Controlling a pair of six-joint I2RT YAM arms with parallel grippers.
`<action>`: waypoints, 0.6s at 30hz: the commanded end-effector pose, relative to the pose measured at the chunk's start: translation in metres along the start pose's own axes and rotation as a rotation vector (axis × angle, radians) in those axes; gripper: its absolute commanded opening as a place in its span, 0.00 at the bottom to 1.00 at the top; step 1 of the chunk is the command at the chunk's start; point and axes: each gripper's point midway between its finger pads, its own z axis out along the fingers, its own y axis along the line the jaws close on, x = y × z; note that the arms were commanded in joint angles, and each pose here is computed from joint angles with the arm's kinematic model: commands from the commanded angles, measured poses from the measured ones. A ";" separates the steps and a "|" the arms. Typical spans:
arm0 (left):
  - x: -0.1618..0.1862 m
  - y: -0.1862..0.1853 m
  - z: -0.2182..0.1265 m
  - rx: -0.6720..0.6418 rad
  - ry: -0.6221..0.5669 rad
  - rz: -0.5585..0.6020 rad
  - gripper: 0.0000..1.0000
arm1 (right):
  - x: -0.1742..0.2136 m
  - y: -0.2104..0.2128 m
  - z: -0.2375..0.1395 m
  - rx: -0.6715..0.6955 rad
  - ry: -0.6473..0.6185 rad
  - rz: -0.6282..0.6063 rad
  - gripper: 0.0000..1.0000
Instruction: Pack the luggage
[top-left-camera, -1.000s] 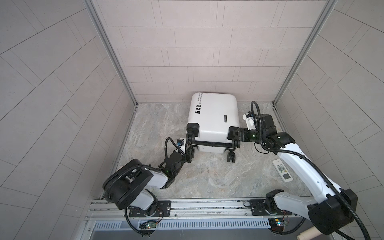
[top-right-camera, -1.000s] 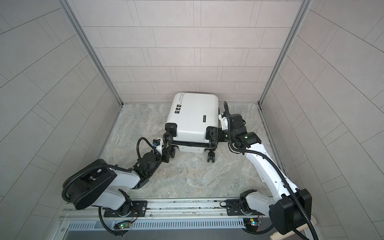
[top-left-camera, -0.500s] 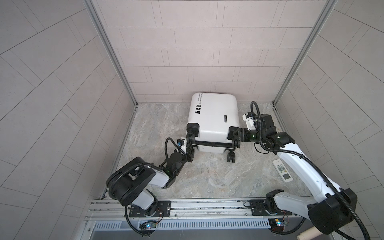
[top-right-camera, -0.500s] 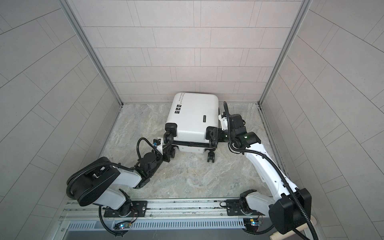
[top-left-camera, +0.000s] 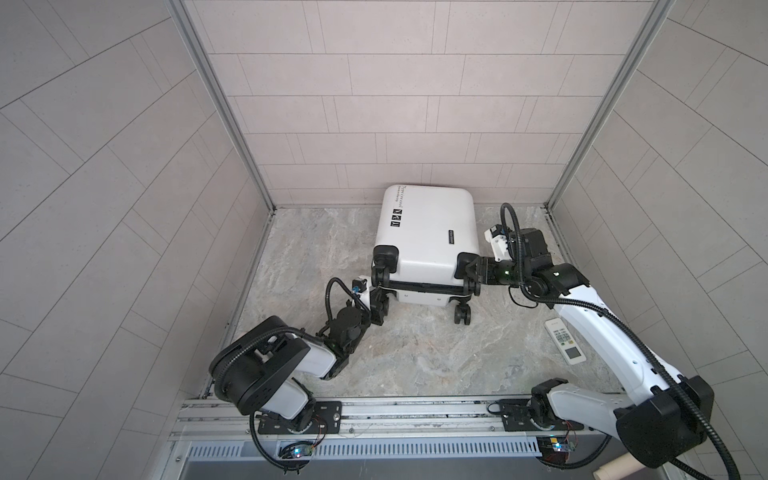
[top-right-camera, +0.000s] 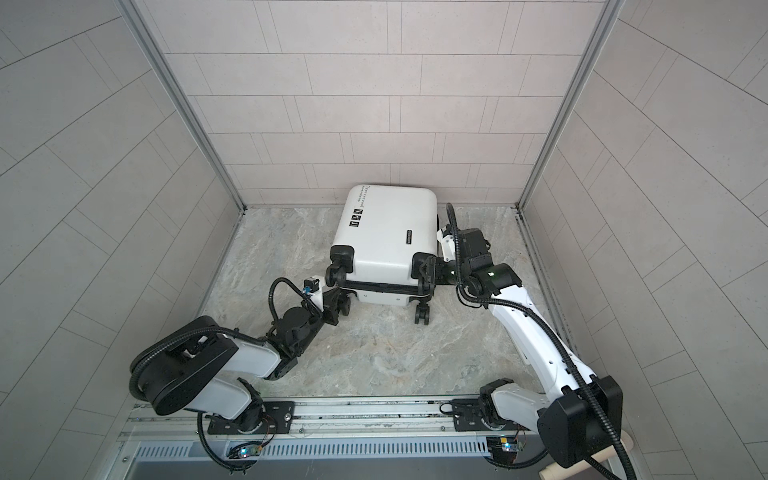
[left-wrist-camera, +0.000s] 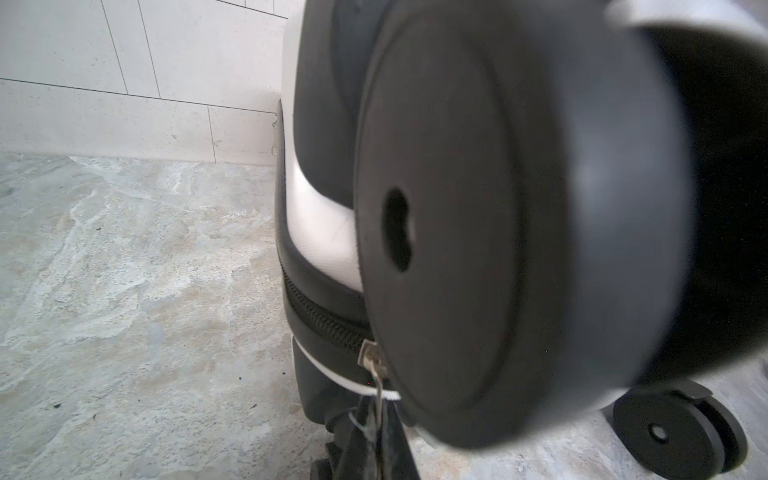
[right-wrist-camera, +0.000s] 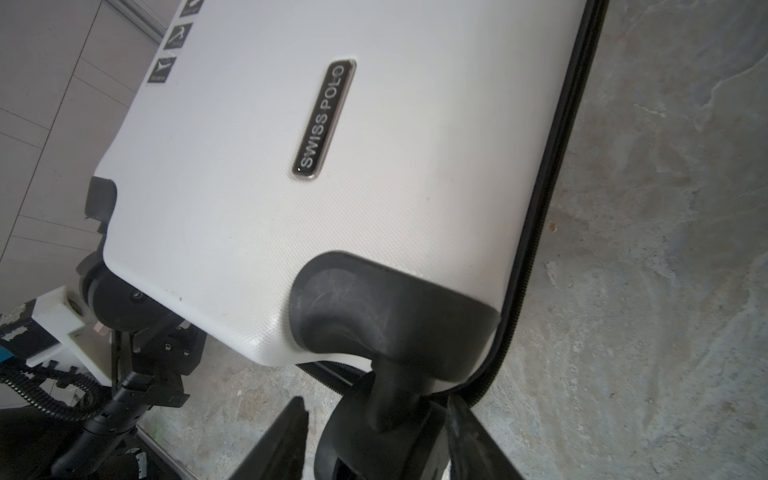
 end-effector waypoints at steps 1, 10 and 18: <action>-0.022 -0.004 -0.007 0.023 -0.081 -0.011 0.00 | -0.004 0.006 -0.002 -0.015 -0.001 0.006 0.57; -0.025 -0.004 -0.012 0.011 -0.031 0.031 0.00 | 0.005 0.002 -0.001 0.013 0.040 0.056 0.86; -0.030 -0.003 -0.018 0.006 -0.013 0.060 0.00 | 0.028 0.003 0.016 0.045 0.108 0.060 0.87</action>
